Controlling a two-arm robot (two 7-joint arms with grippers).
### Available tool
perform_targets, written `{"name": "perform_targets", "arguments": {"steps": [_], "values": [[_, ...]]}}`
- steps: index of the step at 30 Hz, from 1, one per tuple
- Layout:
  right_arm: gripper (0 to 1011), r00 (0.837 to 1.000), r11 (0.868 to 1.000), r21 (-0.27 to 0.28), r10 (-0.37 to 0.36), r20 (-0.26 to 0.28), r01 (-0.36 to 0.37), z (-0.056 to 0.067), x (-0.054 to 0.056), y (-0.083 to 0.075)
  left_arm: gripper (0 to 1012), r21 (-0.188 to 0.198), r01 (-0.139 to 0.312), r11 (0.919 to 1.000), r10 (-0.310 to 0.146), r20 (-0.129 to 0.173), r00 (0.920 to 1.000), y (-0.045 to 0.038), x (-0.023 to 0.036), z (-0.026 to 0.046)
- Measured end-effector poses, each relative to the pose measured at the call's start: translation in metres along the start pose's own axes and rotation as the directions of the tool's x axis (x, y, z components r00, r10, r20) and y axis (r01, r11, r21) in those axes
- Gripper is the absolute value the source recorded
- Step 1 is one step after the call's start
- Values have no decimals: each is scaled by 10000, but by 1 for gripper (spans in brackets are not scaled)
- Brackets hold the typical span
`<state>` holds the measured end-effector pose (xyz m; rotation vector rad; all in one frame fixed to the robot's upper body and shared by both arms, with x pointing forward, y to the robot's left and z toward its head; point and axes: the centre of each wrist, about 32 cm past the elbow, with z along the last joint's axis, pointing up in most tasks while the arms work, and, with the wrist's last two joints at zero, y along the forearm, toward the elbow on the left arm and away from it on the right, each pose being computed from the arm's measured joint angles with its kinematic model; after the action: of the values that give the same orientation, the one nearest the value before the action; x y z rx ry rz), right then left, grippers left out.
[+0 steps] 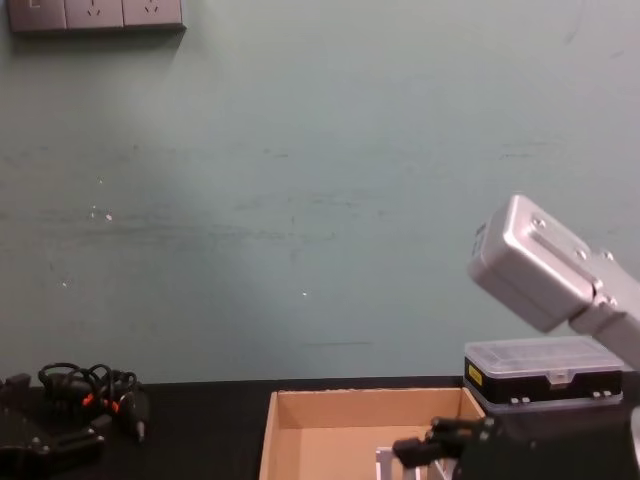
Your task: Use one hand to pick up the angle iron from the table and place it into the box.
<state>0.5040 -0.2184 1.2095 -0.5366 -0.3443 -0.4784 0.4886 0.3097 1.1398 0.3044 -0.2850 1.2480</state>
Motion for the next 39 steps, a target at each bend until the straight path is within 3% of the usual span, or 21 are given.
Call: {"name": "perform_targets", "arguments": {"steps": [6,17,30,39], "values": [[1000,9984,9994,126,324,-466,-319,-75,-111,75,1000,0,0,10000,0,0,10000,0,0,0],[1000,9879,9982,371,513,-1466,-464,-206,-187,222,1000,0,0,10000,0,0,10000,0,0,0],[1000,9756,9976,474,590,-2117,-501,-288,-203,330,1000,-1,0,10000,0,0,10000,0,0,0],[1000,9506,9954,677,849,-2987,-676,-342,-184,370,1000,0,0,10000,0,0,10000,0,0,0]]}}
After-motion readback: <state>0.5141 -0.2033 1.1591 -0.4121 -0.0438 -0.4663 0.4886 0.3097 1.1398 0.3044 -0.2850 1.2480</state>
